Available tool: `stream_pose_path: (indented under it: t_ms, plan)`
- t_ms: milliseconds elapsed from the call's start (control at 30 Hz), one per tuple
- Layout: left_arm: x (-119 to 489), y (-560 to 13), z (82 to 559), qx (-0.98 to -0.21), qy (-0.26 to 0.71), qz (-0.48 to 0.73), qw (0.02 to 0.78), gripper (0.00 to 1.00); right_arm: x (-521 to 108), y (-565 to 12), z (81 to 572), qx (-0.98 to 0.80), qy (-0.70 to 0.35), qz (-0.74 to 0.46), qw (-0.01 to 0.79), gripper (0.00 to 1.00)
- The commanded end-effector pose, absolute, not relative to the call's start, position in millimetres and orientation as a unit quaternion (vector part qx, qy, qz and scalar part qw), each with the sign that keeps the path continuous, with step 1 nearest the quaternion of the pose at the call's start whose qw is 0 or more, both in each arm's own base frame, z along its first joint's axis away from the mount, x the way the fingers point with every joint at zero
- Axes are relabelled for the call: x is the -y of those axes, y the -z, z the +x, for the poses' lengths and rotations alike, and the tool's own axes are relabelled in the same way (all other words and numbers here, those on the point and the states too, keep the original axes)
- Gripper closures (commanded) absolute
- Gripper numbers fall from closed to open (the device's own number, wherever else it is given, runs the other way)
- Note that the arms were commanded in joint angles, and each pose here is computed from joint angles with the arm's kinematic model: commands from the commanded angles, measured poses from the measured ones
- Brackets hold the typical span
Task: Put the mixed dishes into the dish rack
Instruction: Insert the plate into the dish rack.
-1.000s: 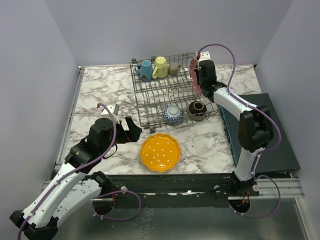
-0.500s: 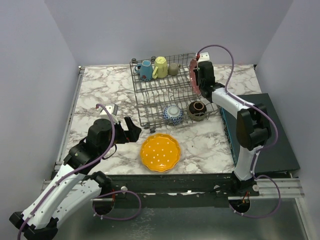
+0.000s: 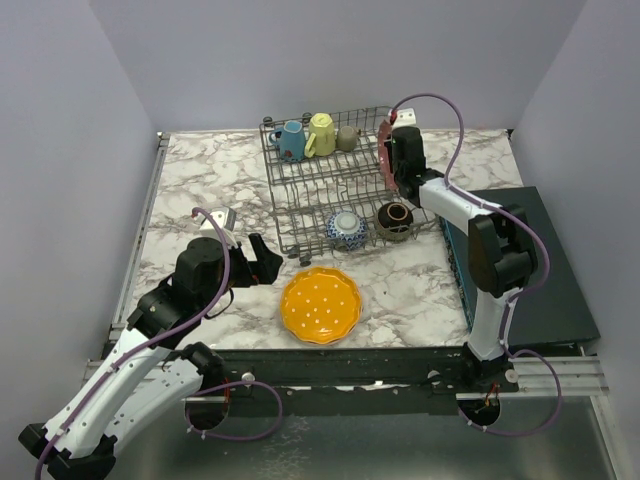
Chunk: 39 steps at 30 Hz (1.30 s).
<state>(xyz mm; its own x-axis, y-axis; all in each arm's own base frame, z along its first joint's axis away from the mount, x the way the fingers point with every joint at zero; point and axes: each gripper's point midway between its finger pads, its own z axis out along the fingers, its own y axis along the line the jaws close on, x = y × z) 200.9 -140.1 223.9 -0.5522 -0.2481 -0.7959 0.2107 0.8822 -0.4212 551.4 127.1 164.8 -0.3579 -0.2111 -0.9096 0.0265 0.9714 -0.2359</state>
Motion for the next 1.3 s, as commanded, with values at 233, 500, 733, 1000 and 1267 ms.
stream_pose_path:
  t_ms: [233, 500, 733, 1000, 1267]
  plan:
    - [137.3, -220.0, 203.7, -0.848, 0.231, -0.009, 0.477, 0.01, -133.3, -177.3, 557.0, -0.790, 0.084, -0.013, 0.607, 1.00]
    - [137.5, -219.5, 203.7, -0.849, 0.231, -0.009, 0.476, 0.01, -130.1, -178.2, 552.3, -0.794, 0.087, -0.005, 0.602, 0.81]
    - [136.8, -220.6, 203.6, -0.847, 0.232, -0.010, 0.478, 0.01, -126.1, -186.1, 548.6, -0.790, 0.092, 0.001, 0.606, 0.52]
    - [136.6, -221.1, 203.5, -0.847, 0.232, -0.010, 0.479, 0.01, -124.8, -197.7, 543.1, -0.787, 0.079, 0.015, 0.611, 0.39]
    - [136.7, -221.3, 203.6, -0.847, 0.233, -0.010, 0.479, 0.01, -123.2, -217.0, 537.0, -0.780, 0.074, 0.019, 0.621, 0.32]
